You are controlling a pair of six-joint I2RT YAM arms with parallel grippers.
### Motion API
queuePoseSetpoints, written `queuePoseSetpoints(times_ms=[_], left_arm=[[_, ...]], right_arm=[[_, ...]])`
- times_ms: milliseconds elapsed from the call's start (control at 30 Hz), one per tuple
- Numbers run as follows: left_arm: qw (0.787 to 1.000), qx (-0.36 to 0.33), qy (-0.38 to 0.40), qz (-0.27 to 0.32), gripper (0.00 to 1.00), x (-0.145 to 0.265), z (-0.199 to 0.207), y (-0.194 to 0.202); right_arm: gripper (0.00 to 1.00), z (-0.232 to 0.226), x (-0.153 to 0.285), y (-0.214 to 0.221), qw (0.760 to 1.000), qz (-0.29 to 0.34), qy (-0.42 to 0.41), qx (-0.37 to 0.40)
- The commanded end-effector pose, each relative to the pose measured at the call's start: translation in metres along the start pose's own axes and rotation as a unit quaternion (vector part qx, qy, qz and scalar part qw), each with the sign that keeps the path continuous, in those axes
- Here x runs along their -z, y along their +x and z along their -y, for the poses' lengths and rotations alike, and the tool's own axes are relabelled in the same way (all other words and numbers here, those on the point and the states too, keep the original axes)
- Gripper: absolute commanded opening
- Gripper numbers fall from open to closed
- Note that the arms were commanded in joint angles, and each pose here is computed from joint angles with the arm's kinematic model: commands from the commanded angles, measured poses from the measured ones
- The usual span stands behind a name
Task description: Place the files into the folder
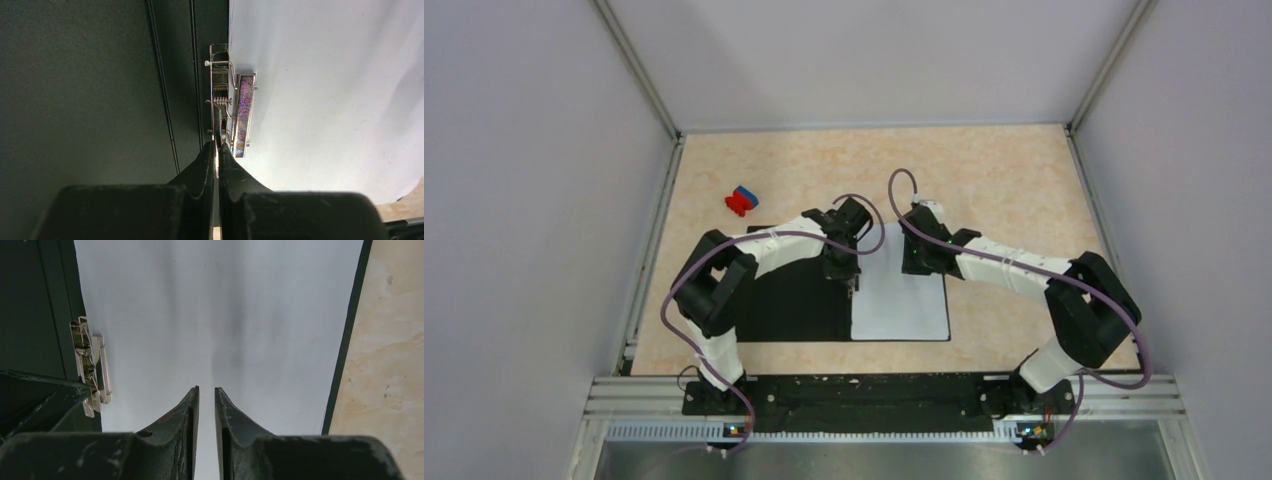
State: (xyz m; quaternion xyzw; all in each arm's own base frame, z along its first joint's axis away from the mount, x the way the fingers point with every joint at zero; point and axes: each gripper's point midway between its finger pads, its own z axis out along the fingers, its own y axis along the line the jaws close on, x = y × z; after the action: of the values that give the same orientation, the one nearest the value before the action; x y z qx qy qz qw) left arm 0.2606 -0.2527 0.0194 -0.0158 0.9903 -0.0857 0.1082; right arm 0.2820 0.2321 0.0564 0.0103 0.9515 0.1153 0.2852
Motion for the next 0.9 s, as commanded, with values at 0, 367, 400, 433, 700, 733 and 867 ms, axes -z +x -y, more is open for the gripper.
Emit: queuePoseSetpoints(times_ms=[0,367,400,433,700,733,867], left_arm=[[0.990,-0.019,-0.142,-0.003,0.00,-0.056,-0.056,0.020],[0.982,-0.020,-0.188,-0.006,0.00,-0.070,-0.065,0.030],[0.981,-0.021,-0.194,-0.005,0.00,-0.071,-0.067,0.030],[0.980,-0.022,-0.198,-0.007,0.00,-0.072,-0.068,0.031],[0.970,-0.030,-0.241,-0.008,0.00,-0.076,-0.075,0.035],[0.969,-0.031,-0.247,-0.009,0.00,-0.077,-0.076,0.036],[0.967,-0.025,-0.253,-0.015,0.00,-0.083,-0.079,0.042]], right_arm=[[0.18,-0.009,0.016,-0.020,0.999,0.032,-0.018,-0.007],[0.18,0.020,0.023,-0.023,0.998,0.043,-0.019,-0.037],[0.18,0.023,0.023,-0.021,0.998,0.043,-0.019,-0.039],[0.18,0.024,0.023,-0.020,0.998,0.042,-0.020,-0.039],[0.18,0.035,0.021,-0.013,0.998,0.039,-0.027,-0.051],[0.18,0.036,0.020,-0.011,0.997,0.039,-0.029,-0.053],[0.18,0.040,0.019,-0.008,0.997,0.036,-0.032,-0.053]])
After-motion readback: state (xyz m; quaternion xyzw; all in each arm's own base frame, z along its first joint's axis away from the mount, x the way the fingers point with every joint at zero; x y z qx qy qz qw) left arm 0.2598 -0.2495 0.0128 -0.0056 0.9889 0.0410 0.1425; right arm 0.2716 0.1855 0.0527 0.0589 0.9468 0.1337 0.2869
